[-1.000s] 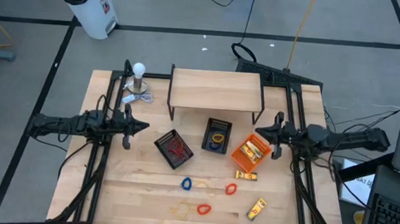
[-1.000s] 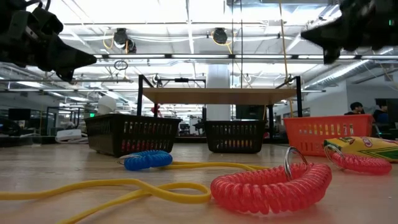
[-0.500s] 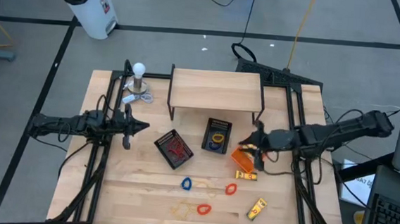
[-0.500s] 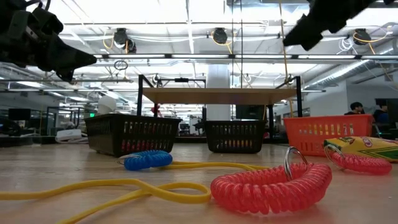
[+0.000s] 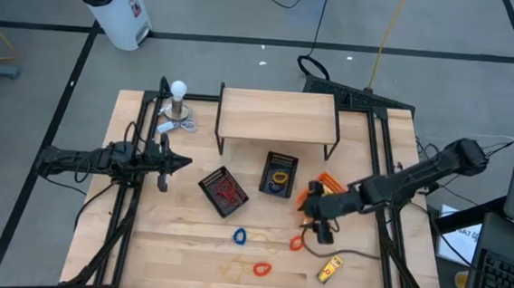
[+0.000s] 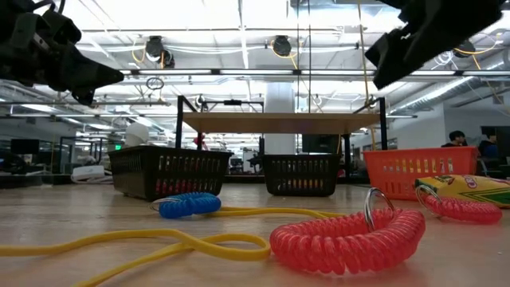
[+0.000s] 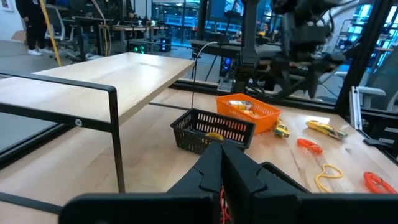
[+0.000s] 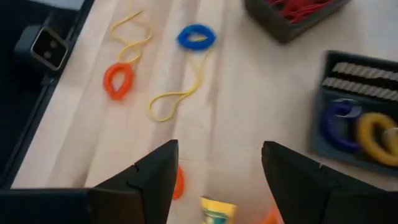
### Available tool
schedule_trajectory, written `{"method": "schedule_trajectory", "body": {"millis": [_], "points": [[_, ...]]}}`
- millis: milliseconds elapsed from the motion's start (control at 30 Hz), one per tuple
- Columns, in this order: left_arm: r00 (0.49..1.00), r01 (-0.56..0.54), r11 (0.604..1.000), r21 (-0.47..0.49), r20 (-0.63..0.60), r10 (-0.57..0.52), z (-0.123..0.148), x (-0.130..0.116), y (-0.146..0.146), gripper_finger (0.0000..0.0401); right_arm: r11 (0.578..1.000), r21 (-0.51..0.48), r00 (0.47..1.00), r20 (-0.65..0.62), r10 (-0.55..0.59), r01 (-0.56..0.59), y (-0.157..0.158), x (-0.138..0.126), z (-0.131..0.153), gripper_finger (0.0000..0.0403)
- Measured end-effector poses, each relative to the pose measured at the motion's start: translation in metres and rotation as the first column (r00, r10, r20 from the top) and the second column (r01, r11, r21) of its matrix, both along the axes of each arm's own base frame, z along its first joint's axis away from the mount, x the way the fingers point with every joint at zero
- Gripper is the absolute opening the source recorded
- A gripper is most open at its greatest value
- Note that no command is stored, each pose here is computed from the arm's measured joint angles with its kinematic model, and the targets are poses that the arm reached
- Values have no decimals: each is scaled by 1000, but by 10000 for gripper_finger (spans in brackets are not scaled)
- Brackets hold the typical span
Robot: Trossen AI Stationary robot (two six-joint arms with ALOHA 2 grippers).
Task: Pick & Place Office Desk Supplies
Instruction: Put the orange spring keychain into the right black bin
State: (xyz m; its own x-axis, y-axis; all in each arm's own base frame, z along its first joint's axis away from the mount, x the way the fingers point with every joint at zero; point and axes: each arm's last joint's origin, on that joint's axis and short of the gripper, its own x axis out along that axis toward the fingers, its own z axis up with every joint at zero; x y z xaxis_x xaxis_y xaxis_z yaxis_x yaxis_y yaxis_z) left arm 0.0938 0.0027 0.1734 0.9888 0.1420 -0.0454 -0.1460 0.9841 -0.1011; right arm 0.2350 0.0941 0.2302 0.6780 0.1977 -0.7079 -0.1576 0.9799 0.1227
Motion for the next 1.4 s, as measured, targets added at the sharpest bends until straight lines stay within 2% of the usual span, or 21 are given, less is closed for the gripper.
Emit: {"method": "schedule_trajectory", "body": {"millis": [167, 433, 633, 933, 1167, 1400], "points": [[1000, 0, 1000, -6, 1, 0, 0, 0, 0, 18, 999, -21, 998, -45, 32, -33, 14, 10, -20, 224], [1000, -1, 1000, -25, 3, 1, 0, 0, 0, 3, 993, -75, 986, -147, 79, -90, 31, 18, -54, 224], [1000, -1, 1000, -27, 4, 1, 0, 0, 0, 19, 986, -89, 979, -165, 124, -140, 45, 26, -79, 224], [1000, 1, 999, -36, 4, 0, 0, 0, 0, 3, 981, -118, 959, -258, 119, -153, 49, 28, -105, 212], [1000, 0, 999, -51, 6, 0, 0, 0, 0, 17, 980, -96, 949, -282, 139, -172, 50, 27, -109, 157], [1000, 0, 998, -58, 7, 0, 0, 0, 0, 12, 985, -68, 947, -295, 130, -157, 50, 27, -109, 40]]}}
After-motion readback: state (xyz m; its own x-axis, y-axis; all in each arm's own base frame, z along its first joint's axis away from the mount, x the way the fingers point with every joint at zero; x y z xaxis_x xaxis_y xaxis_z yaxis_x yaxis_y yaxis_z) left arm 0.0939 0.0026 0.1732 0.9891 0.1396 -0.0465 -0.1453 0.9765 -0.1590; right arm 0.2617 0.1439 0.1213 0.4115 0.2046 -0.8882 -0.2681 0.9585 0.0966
